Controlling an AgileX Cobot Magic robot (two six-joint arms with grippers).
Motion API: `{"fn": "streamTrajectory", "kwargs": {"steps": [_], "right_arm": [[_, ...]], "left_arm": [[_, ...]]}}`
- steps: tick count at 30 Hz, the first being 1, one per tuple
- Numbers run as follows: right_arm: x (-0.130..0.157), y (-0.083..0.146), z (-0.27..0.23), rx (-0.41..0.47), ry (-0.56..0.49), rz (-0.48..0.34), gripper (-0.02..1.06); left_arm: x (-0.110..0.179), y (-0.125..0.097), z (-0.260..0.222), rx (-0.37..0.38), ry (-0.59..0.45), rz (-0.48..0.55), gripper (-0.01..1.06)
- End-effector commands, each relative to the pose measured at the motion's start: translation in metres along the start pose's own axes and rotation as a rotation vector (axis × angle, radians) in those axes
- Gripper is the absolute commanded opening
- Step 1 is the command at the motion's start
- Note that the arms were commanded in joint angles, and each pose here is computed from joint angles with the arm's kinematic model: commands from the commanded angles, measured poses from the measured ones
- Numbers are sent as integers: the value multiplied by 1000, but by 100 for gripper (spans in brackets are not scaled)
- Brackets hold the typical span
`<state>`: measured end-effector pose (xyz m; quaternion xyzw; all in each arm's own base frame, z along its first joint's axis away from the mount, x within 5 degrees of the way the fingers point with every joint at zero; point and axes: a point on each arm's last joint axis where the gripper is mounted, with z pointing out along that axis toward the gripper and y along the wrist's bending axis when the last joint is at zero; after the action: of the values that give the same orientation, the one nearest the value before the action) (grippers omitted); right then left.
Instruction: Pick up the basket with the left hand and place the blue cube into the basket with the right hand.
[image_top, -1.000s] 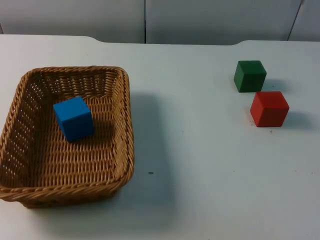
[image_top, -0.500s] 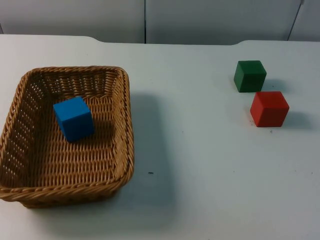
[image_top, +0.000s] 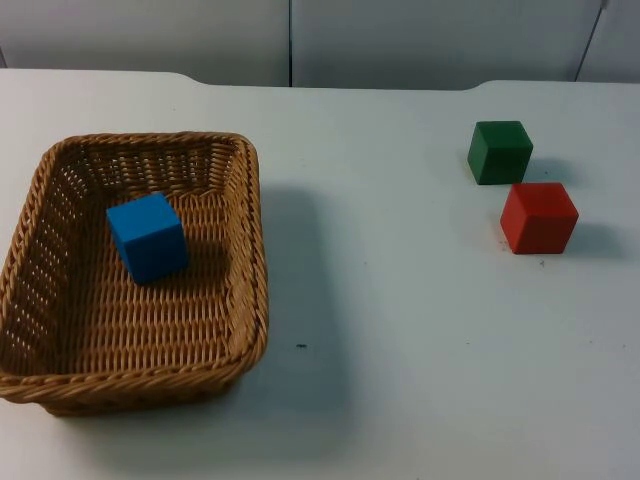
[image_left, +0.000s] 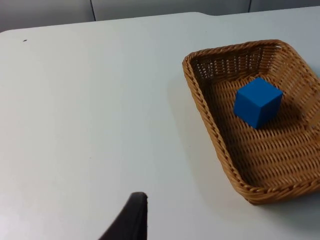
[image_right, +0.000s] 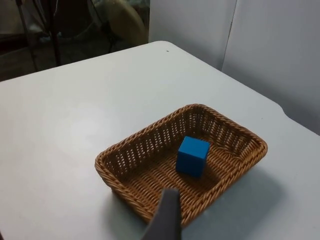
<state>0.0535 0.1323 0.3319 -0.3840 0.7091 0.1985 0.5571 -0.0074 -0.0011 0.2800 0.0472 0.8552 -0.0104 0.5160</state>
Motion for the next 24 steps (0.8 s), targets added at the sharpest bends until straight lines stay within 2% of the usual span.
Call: {"fn": "streamTrajectory", "kwargs": {"steps": [1, 9, 16, 18, 20, 21, 23, 24], "right_arm": [[1, 0, 0, 1, -9, -15, 76], [2, 1, 0, -9, 11, -59, 76], [15, -2, -2, 6, 148, -99, 76], [17, -2, -5, -25, 168, -129, 76], [17, -3, -8, -47, 163, -134, 76], [15, -5, -14, -90, 129, -139, 76], [11, -10, -24, -134, 63, -153, 76], [11, -10, -24, -134, 63, -153, 76]], "left_arm": [[0, -1, 0, 4, -10, -6, 105], [0, -1, 0, 4, -10, -8, 105], [0, -1, 0, 3, -10, -9, 105], [0, -1, 0, 3, -10, -9, 105], [0, -1, 0, 3, -10, -9, 105], [0, -1, 0, 3, -10, -11, 105], [0, -1, 0, 3, -10, -11, 105], [0, -1, 0, 3, -10, -11, 105]]}}
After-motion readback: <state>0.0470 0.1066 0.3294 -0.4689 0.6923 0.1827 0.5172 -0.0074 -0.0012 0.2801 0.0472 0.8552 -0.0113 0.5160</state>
